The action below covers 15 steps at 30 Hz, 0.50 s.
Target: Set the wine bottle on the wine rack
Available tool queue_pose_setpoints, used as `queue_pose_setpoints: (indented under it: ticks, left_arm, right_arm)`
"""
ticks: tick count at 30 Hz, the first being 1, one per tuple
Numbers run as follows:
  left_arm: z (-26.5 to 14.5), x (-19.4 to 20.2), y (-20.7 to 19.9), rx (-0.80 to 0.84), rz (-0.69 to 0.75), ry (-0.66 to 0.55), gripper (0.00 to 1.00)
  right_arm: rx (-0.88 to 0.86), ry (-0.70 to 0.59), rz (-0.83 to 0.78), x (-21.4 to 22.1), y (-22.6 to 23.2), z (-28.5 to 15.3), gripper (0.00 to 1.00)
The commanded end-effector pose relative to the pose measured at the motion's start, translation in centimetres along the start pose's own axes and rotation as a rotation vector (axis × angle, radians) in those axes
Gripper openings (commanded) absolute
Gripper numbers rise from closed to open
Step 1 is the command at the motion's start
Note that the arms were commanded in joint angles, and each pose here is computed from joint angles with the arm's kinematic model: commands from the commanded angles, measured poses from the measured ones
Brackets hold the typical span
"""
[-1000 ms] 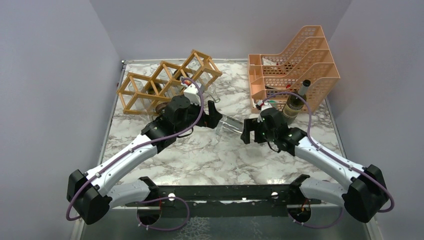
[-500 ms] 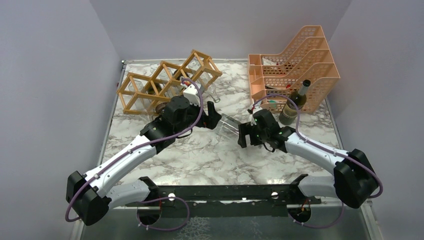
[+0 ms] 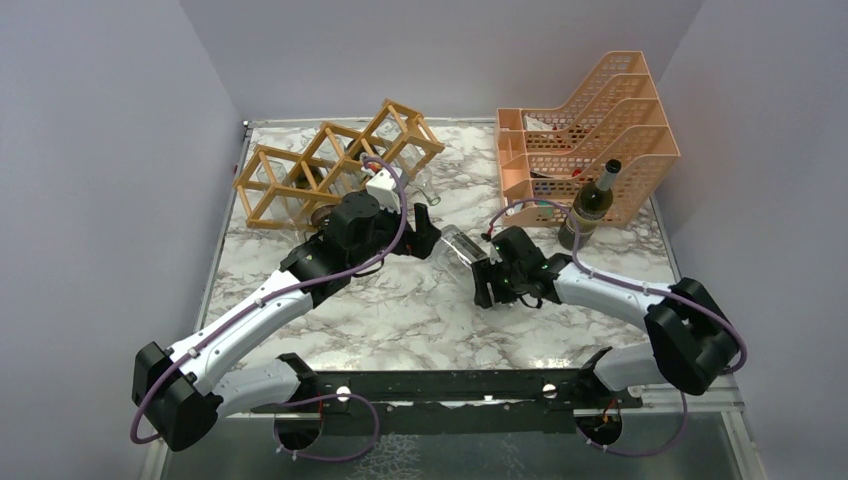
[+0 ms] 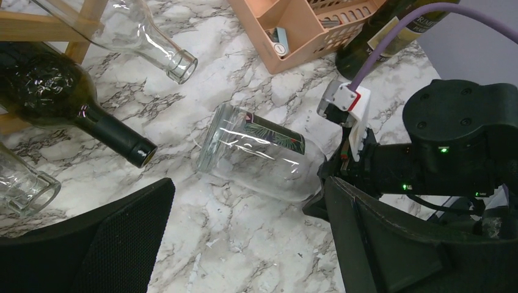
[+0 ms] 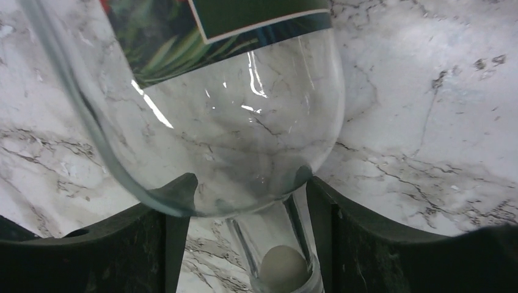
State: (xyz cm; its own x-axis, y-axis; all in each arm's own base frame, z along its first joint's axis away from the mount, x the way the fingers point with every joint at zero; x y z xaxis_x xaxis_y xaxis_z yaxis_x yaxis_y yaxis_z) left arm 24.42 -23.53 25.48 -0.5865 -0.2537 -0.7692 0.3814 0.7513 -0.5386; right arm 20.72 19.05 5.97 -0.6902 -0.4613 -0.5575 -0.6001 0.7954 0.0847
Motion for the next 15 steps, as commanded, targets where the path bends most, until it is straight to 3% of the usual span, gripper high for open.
queue_pose_setpoints:
  ticks: [1,9,15]
  left_arm:
    - [-0.7,-1.4,-0.1,-0.018,0.017,-0.044,0.99]
    - [-1.1,-1.7,0.1,-0.028,0.018,-0.055,0.99]
    - [-1.5,-2.0,0.0,-0.035,0.028,-0.066,0.99]
  right_arm:
    - [0.02,0.046,-0.051,0.5,0.3,0.9,0.68]
    - [0.033,0.035,-0.075,-0.4,0.9,1.4,0.65]
    - [0.044,0.028,-0.07,-0.6,1.4,2.1,0.53]
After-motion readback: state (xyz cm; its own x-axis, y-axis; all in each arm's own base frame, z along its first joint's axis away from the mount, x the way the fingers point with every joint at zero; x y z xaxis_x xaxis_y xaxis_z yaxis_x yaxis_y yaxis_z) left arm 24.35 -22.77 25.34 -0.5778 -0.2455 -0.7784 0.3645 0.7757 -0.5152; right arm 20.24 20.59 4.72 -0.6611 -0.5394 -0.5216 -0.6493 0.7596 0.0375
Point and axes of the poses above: each gripper's point midway between its finger pads, its own z axis out along the fingers, its own y axis along the line the jaws close on, x = y × z, the point moved 3 cm from there along -z, back along the fingers, and after that the axes turned 14 degrees about -z, right-handed, at the moved point
